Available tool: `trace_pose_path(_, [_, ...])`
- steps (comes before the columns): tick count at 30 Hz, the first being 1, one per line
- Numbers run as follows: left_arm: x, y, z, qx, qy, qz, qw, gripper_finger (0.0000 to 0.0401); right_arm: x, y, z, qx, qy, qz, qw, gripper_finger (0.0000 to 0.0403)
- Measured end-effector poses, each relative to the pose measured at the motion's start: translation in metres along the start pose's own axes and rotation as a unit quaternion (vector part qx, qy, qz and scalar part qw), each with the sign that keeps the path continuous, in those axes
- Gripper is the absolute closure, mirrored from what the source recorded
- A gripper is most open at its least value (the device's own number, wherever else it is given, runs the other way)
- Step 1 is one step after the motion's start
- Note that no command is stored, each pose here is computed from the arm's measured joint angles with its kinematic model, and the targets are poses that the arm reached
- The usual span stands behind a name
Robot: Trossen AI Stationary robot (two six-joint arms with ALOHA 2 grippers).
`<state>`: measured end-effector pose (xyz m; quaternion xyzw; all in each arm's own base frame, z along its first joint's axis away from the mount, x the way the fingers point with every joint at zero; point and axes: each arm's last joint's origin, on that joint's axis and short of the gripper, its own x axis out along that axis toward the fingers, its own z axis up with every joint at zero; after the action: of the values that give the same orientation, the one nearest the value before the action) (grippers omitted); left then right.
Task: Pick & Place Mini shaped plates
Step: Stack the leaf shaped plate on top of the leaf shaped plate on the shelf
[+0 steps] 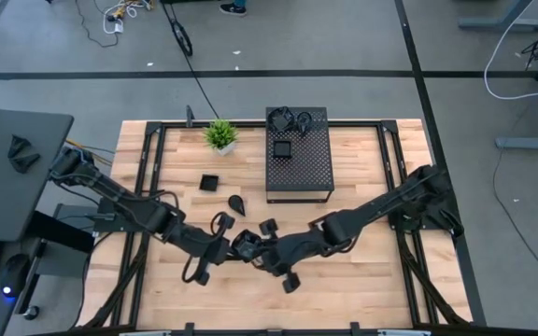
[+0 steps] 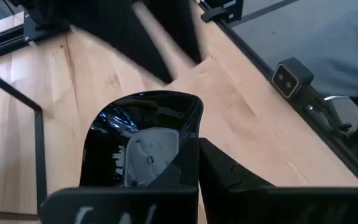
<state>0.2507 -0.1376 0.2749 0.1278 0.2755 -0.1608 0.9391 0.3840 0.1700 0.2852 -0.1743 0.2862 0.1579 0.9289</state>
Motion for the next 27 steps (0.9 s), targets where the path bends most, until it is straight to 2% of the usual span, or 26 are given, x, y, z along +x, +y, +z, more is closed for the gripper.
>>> trace_pose_path(3, [0.000,0.002,0.000,-0.001,0.001,0.002,1.000,0.0400,0.001,-0.003,0.006,-0.009,-0.002,-0.013,1.000,0.0277])
trace_pose_path(9, [0.001,0.004,-0.001,0.000,0.002,0.006,1.000,0.0399,0.005,-0.013,-0.002,-0.011,0.029,-0.041,0.999,0.0275])
trace_pose_path(15, [0.001,0.004,0.000,0.003,0.000,0.006,1.000,0.0399,0.008,-0.015,-0.010,-0.023,0.042,-0.028,0.998,0.0280])
trace_pose_path(19, [0.001,0.004,0.000,0.003,-0.002,0.006,1.000,0.0399,0.010,-0.015,-0.013,-0.025,0.044,-0.024,0.998,0.0297])
trace_pose_path(27, [0.001,0.005,0.001,0.003,-0.004,0.026,1.000,0.0399,0.011,-0.014,-0.013,-0.023,0.034,-0.024,0.999,0.0356])
